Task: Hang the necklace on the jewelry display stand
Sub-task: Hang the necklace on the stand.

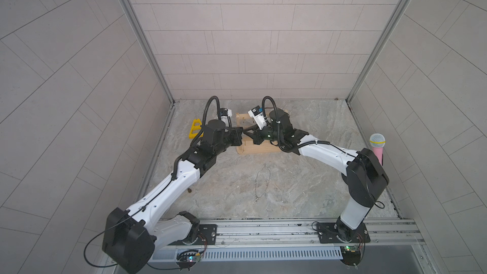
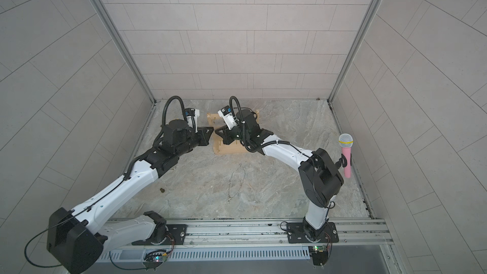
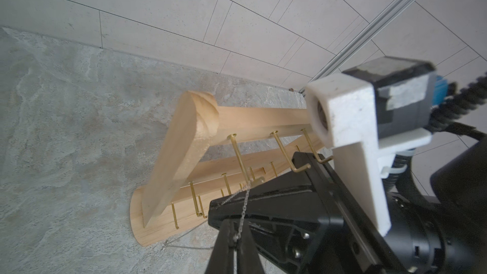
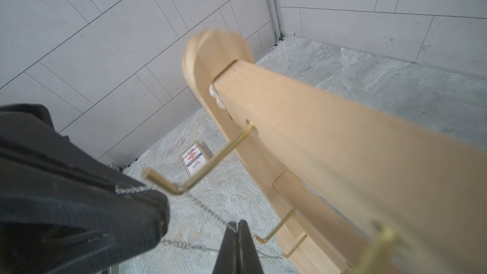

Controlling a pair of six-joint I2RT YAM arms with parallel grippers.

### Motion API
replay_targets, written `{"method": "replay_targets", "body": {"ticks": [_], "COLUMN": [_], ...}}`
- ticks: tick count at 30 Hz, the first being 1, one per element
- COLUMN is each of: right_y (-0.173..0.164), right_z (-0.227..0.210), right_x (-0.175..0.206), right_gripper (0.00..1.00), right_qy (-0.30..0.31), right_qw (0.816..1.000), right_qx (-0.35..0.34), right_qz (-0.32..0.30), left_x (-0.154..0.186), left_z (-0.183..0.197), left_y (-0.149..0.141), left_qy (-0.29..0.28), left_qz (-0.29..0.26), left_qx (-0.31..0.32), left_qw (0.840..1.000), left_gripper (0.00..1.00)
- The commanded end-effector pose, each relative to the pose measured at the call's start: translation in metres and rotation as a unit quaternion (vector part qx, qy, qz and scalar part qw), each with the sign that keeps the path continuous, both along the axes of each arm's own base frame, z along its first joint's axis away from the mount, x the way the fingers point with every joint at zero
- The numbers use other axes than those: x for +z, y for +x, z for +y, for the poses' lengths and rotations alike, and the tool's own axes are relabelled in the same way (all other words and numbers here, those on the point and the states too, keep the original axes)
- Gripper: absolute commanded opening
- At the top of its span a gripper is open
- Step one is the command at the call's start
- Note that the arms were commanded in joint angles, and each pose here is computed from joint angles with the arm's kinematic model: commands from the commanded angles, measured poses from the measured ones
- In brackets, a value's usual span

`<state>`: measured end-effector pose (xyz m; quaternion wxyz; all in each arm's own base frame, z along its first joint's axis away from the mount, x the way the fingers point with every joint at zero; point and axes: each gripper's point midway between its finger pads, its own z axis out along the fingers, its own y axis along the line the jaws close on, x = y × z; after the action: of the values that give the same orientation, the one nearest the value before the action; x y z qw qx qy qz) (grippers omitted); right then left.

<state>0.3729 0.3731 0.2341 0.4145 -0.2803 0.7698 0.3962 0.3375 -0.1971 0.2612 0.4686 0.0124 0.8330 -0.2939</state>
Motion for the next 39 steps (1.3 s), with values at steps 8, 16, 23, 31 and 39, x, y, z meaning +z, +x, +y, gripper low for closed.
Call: {"method": "replay_targets", "body": {"ticks": [8, 16, 23, 31, 39], "right_y": [-0.012, -0.006, 0.000, 0.003, 0.005], "right_z": [-0.008, -0.010, -0.010, -0.011, -0.014], "right_x": [0.009, 0.001, -0.002, -0.003, -0.004], "right_gripper": [0.01, 0.02, 0.02, 0.03, 0.03], "right_qy": [-0.013, -0.025, -0.027, -0.027, -0.030], "right_qw": [1.000, 1.000, 0.999, 0.999, 0.998], "right_qx": [-0.004, -0.016, -0.028, -0.037, -0.045], "right_qz": [-0.013, -0.010, -0.011, -0.011, -0.013], "left_x": [-0.007, -0.009, -0.014, -0.015, -0.018], "left_z": [0.008, 0.009, 0.012, 0.013, 0.015], "left_y": [0.009, 0.018, 0.022, 0.025, 0.026], "left_qy": [0.035, 0.047, 0.060, 0.063, 0.067], "left_qz": [-0.001, -0.001, 0.002, 0.002, 0.006], "left_qx": [0.015, 0.027, 0.039, 0.046, 0.050], "left_qw": [0.999, 0.999, 0.997, 0.997, 0.996], "left_gripper": [0.00, 0.00, 0.00, 0.00, 0.00]}}
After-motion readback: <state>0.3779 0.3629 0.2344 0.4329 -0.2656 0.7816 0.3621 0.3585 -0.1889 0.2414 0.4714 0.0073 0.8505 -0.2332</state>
